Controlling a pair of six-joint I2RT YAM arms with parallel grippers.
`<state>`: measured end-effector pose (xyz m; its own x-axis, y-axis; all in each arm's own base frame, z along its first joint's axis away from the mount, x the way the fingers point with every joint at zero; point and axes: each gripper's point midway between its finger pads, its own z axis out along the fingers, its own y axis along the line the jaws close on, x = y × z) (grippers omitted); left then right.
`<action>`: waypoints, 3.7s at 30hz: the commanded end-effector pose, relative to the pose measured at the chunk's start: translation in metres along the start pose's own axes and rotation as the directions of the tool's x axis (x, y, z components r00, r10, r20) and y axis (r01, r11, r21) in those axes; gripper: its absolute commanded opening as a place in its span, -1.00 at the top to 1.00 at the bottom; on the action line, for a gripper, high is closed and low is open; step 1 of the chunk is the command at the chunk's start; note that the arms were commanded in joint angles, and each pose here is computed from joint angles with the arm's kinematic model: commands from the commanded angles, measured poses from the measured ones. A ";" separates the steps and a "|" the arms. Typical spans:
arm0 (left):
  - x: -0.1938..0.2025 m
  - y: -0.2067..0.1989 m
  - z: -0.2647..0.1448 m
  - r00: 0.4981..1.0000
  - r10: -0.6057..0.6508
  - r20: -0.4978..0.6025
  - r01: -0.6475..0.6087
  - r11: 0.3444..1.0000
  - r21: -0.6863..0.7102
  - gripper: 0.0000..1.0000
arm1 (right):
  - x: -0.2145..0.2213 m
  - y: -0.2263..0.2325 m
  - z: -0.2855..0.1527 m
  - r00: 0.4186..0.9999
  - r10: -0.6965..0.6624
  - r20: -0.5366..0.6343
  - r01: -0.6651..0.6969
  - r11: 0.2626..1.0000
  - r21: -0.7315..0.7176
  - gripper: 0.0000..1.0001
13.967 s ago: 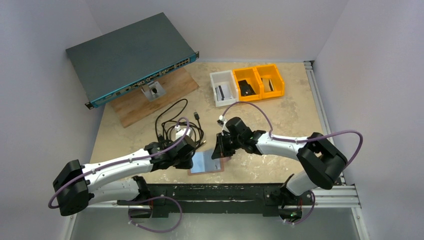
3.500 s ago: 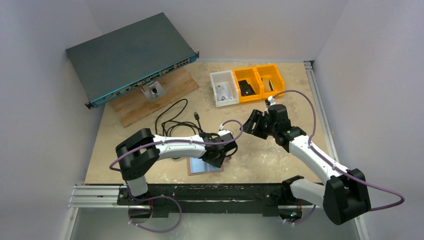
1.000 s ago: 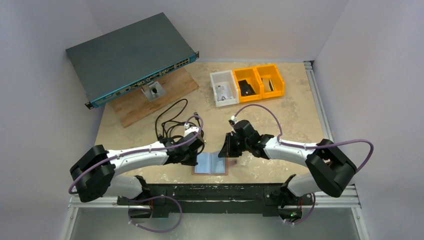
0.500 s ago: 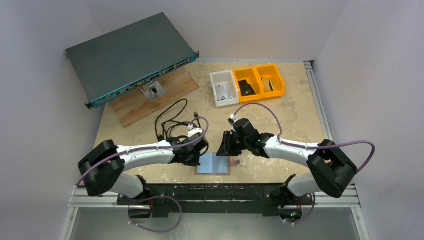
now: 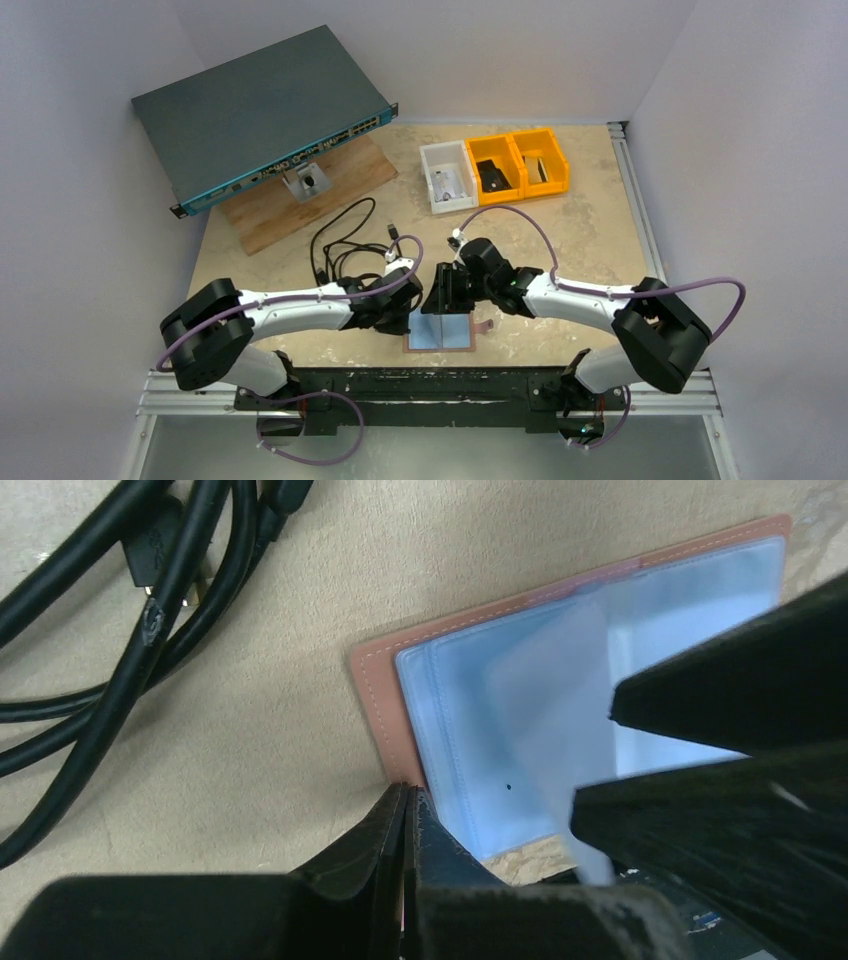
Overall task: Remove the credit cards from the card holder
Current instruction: Close the card holder at the center of the board.
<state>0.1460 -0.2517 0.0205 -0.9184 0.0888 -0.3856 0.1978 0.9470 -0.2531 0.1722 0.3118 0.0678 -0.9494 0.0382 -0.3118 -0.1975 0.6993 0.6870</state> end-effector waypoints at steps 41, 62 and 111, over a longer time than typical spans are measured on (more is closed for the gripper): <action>-0.016 -0.027 -0.007 1.000 0.022 0.002 -0.022 0.998 0.053 0.77 | 0.005 -0.078 -0.043 0.992 0.039 0.122 -0.068 0.968 0.241 0.10; -0.010 -0.026 -0.001 1.000 0.019 -0.022 -0.018 0.999 0.050 0.86 | 0.014 -0.070 -0.031 0.996 0.061 0.072 -0.072 0.983 0.170 0.24; -0.019 -0.009 -0.023 1.000 0.001 0.027 -0.002 1.000 0.018 0.80 | 0.000 -0.031 -0.038 0.997 0.002 0.075 -0.012 0.992 0.123 0.18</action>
<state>0.1441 -0.2608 0.0271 -0.9309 0.1124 -0.3476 0.2097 0.9435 -0.2565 0.1551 0.2727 0.0510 -0.9592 0.0687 -0.2743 -0.1336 0.7449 0.6536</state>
